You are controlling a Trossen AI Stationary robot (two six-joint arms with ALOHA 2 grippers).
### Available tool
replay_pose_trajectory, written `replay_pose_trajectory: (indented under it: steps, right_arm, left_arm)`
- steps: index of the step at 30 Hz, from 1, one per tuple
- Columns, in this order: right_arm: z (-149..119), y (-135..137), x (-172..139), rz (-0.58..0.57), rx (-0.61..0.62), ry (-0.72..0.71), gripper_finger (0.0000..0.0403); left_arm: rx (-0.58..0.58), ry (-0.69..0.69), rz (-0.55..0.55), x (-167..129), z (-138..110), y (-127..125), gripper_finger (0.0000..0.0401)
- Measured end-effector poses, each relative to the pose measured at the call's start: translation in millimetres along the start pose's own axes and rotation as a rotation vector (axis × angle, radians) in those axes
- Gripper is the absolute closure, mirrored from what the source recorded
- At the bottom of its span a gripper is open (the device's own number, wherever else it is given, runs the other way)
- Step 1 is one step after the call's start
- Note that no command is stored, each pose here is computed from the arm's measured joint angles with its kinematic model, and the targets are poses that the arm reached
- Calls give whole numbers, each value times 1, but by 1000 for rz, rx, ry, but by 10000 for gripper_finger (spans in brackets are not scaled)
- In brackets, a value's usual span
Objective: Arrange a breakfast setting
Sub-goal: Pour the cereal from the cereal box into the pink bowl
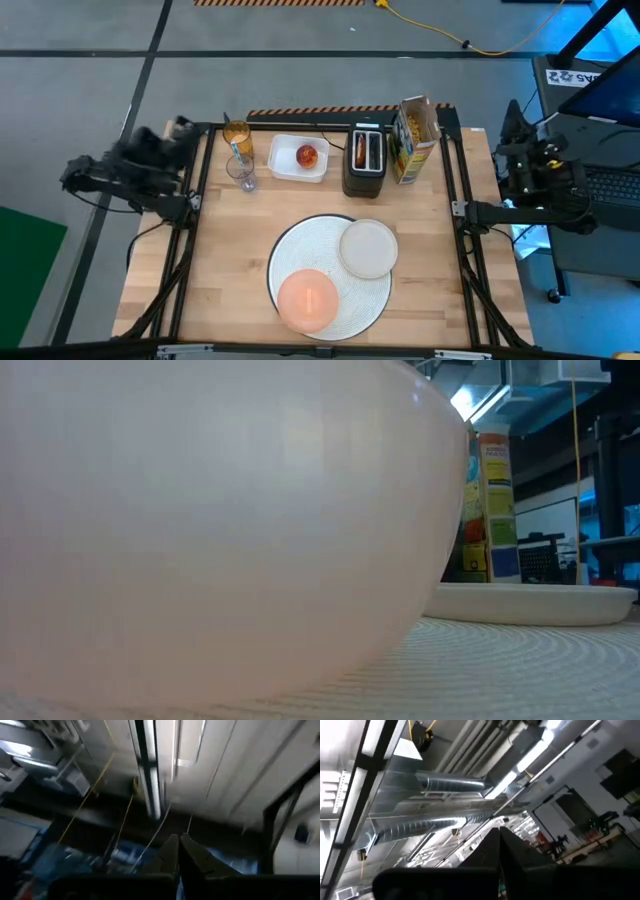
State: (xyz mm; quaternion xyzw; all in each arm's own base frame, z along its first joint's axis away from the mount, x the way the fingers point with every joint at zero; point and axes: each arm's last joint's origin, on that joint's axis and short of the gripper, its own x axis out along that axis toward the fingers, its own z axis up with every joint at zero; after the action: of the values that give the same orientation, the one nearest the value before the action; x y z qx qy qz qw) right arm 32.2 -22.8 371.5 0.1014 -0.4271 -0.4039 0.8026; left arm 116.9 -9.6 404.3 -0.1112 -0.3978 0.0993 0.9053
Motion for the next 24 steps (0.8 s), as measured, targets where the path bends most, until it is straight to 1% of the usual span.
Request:
replay_pose_trajectory:
  steps: [1, 2, 4, 5, 6, 7, 8, 11, 13, 15, 17, 19, 22, 24]
  right_arm:
    - [-2, 0, 0, 9, -11, 12, 403]
    - [-3, 1, 0, 25, -25, 22, 403]
    - [-6, 2, 0, 67, -68, 38, 403]
    - [-7, 3, -1, 92, -86, 49, 403]
    - [-10, 4, -1, 117, -107, 66, 403]
    - [-12, 5, -1, 141, -124, 84, 403]
    - [-15, 6, -1, 162, -143, 102, 403]
    - [-20, 7, -2, 218, -177, 141, 403]
    - [-22, 8, -3, 238, -188, 152, 403]
    - [-22, 8, -3, 239, -190, 154, 403]
    - [-22, 8, -2, 237, -191, 155, 403]
    - [-21, 10, 0, 240, -207, 161, 403]
    - [-16, 15, 5, 257, -266, 178, 403]
    - [-14, 20, 9, 273, -308, 218, 403]
  left_arm:
    - [49, 51, -16, 10, -7, -5, 399]
    - [88, 104, -65, 20, -14, -10, 399]
    - [145, 194, -235, 41, -27, -23, 399]
    - [166, 236, -295, 53, -36, -29, 399]
    - [169, 275, -314, 64, -43, -35, 399]
    - [170, 319, -300, 75, -50, -38, 399]
    - [183, 368, -262, 86, -58, -40, 399]
    - [258, 482, -153, 116, -76, -45, 399]
    - [314, 568, -126, 132, -89, -43, 396]
    - [338, 632, -99, 147, -105, -39, 383]
    - [349, 680, -39, 162, -121, -34, 358]
    - [372, 684, 20, 177, -132, -29, 322]
    - [467, 662, 89, 197, -143, -26, 257]
    - [521, 656, 156, 209, -155, -21, 213]
